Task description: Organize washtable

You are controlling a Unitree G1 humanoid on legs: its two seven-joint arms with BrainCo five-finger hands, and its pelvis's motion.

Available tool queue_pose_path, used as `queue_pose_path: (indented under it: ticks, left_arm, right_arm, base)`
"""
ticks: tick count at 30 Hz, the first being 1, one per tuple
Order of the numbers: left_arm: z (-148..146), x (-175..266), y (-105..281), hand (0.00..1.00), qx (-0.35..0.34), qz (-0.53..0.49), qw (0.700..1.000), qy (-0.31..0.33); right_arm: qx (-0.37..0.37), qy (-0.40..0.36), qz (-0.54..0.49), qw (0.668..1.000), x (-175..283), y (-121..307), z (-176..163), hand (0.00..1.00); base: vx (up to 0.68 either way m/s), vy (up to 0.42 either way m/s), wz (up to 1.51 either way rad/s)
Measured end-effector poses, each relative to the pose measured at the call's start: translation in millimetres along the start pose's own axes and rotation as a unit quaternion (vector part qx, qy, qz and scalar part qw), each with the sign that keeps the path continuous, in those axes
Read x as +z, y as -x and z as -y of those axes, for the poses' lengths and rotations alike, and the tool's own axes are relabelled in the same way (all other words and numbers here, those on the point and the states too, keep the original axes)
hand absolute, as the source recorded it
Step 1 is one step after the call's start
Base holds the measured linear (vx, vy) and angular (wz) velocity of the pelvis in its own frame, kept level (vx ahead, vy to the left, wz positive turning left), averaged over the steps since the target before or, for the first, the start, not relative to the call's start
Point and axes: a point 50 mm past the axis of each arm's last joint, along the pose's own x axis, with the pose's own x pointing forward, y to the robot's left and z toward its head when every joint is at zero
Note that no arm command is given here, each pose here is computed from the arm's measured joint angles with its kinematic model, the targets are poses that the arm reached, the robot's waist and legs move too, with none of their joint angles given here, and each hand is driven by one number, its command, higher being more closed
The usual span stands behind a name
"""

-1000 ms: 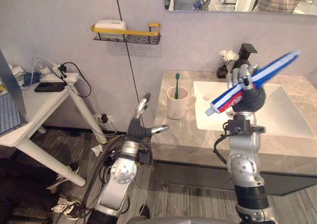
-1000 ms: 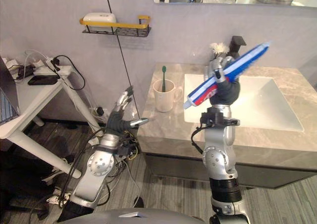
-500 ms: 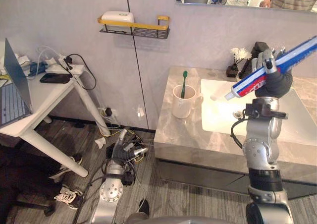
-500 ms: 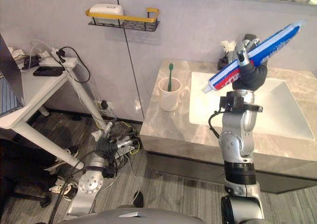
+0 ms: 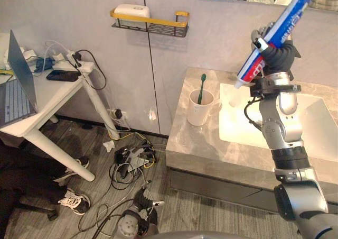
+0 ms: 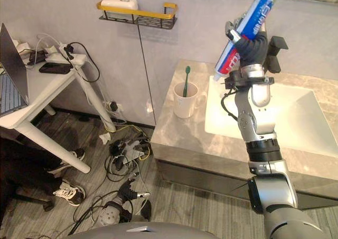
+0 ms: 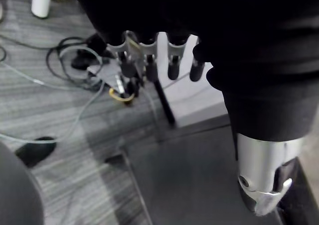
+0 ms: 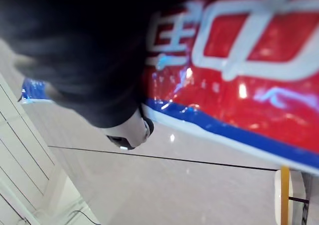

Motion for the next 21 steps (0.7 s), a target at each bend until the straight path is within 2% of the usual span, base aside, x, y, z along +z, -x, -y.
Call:
queue_pose_path:
  ticks: [8, 21]
  left_arm:
    - [4.1, 1.2, -1.2, 0.0, -0.008, 0.003, 1.0, -0.013]
    - [-1.0, 2.6, -3.9, 0.0, 0.005, 0.006, 1.0, -0.024]
  right_arm:
    - [0.036, 0.035, 0.004, 0.999, 1.7, -17.4, -21.8, 1.0]
    - [0.044, 0.07, -0.005, 0.997, -3.1, -15.1, -25.7, 1.0]
  base:
    - [0.0, 0.0, 0.0]
    - [0.0, -0.001, 0.01]
